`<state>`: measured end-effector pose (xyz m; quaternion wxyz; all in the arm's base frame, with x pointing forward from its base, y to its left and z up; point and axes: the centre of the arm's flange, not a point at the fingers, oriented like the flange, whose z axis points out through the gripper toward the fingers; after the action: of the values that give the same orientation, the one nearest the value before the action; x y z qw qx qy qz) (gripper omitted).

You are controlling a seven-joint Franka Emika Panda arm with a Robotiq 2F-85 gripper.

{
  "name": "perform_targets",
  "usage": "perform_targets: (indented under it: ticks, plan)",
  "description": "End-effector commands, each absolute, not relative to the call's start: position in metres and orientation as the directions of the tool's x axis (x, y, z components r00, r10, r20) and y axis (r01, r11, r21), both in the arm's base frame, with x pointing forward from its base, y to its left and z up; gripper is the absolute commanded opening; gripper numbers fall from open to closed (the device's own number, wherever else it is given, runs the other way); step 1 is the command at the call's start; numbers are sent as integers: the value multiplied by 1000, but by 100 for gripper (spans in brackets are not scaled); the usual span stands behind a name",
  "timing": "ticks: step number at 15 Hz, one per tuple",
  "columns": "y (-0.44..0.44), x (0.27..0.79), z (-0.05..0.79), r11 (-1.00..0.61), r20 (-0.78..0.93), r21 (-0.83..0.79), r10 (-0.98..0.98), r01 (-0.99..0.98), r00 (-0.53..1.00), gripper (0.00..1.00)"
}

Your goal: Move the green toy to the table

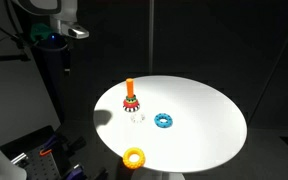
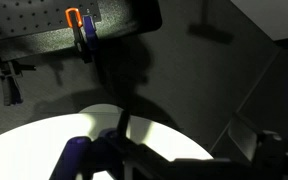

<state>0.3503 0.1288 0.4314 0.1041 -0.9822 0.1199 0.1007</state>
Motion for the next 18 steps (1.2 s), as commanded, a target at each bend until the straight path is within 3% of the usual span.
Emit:
perform_targets:
  ticks: [1, 8, 18]
  plan:
    - [129, 350, 431, -950, -223, -180, -215, -257, 951, 100]
    - [115, 370, 430, -949, -178, -143, -256, -282, 950, 100]
    - [80, 458, 402, -936, 21, -143, -328, -322, 944, 100]
